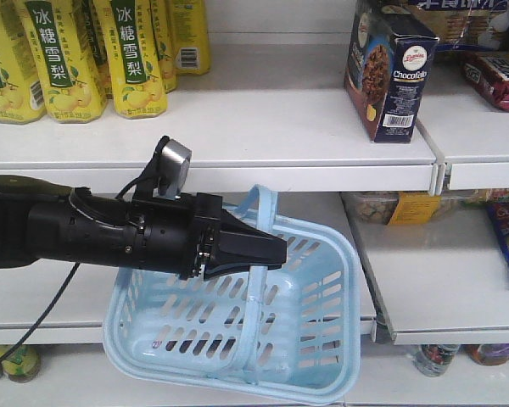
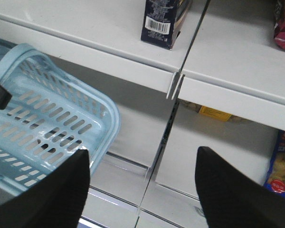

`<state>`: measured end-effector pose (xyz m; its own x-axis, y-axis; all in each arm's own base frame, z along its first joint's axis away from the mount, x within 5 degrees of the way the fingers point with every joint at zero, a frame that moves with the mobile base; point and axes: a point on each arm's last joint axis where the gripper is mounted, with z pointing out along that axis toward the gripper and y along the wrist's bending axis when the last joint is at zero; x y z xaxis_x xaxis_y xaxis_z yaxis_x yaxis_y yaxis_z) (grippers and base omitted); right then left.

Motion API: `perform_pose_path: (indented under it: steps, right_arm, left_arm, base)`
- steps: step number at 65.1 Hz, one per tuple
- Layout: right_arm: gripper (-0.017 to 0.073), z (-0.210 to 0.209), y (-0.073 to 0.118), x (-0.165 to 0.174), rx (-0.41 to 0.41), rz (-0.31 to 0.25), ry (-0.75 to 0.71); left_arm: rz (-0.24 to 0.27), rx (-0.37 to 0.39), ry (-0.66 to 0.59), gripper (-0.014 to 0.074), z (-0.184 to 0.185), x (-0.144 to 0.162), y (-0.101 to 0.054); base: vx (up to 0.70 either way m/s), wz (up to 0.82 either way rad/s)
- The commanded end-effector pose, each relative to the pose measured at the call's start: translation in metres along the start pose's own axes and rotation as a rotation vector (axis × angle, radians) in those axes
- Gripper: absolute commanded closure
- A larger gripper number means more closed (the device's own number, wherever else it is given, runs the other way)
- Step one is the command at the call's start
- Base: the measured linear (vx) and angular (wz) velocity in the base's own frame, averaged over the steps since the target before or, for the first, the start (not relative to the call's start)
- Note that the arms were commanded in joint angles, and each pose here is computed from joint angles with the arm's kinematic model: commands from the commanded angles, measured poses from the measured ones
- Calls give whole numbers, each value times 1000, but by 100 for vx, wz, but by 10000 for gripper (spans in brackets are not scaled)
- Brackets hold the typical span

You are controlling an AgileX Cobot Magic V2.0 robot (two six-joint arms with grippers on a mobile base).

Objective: Left arm holds basket, right arm returns cookies

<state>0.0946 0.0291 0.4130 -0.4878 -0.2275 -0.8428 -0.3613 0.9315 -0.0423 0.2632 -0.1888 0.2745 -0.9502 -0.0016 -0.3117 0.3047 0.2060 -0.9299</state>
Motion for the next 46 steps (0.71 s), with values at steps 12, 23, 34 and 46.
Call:
perform_pose_path:
  steps: [12, 23, 34, 46]
  right_arm:
    - [170, -19, 4, 41, 78, 51, -122]
    - [178, -12, 4, 72, 132, 63, -283]
    - [178, 9, 2, 97, 178, 38, -458]
    - [178, 37, -1, 124, 218, 42, -590]
  left_arm:
    - [-9, 103, -140, 599, -9, -17, -25]
    - [-9, 103, -140, 599, -9, -17, -25]
    - [-9, 103, -140, 599, -9, -17, -25]
    - [-9, 103, -140, 599, -9, -17, -25]
  base:
    - [0, 0]
    - [0, 0]
    - [0, 0]
    - [0, 0]
